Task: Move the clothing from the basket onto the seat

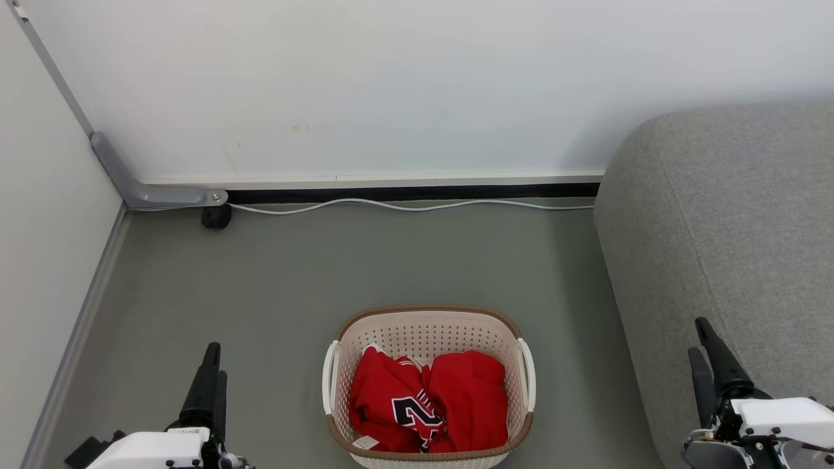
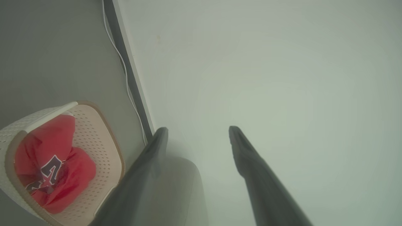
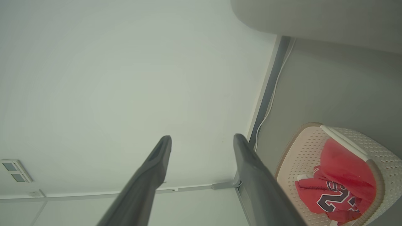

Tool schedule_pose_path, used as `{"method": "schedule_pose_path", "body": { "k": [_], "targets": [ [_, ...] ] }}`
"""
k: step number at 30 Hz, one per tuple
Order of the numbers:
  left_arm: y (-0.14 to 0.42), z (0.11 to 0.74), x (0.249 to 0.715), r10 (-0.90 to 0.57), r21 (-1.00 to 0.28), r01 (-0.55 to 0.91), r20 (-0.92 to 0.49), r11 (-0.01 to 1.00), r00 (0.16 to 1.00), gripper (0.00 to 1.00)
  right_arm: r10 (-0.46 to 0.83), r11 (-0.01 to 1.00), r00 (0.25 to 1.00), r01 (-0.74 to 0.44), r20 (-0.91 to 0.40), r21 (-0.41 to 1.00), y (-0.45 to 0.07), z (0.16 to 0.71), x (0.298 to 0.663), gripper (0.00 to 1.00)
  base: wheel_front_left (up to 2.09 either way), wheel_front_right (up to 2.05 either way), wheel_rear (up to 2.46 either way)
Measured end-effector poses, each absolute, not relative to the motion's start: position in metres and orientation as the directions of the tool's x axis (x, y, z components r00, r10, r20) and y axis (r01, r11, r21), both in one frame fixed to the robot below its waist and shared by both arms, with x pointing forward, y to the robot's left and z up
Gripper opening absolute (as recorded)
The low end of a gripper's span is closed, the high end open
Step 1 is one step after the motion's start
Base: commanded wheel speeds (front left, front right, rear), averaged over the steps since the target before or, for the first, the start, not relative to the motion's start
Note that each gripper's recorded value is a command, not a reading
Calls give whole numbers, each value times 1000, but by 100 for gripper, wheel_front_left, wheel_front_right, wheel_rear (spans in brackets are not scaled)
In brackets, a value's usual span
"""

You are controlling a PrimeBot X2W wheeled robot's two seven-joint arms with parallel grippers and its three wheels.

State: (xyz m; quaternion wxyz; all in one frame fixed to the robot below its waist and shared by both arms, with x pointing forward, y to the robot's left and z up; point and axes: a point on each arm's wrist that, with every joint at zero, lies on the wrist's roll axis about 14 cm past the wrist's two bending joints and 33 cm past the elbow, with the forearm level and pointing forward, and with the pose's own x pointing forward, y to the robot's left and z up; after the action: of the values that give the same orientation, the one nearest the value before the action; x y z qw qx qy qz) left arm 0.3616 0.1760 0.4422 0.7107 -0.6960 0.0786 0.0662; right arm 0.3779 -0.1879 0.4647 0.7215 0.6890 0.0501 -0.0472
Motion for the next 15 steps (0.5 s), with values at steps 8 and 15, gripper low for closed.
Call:
{"method": "schedule_pose_path", "body": {
  "k": [8, 15],
  "targets": [
    [175, 446, 366, -14, -972, -192, -196, 132, 981, 100, 15, 135, 991, 128, -131, 983, -184, 469, 385, 100, 0, 0, 0],
    [172, 451, 373, -22, -954, -171, -182, 248, 983, 100, 15, 240, 993, 111, -118, 964, -185, 474, 392, 100, 0, 0, 0]
  ]
}}
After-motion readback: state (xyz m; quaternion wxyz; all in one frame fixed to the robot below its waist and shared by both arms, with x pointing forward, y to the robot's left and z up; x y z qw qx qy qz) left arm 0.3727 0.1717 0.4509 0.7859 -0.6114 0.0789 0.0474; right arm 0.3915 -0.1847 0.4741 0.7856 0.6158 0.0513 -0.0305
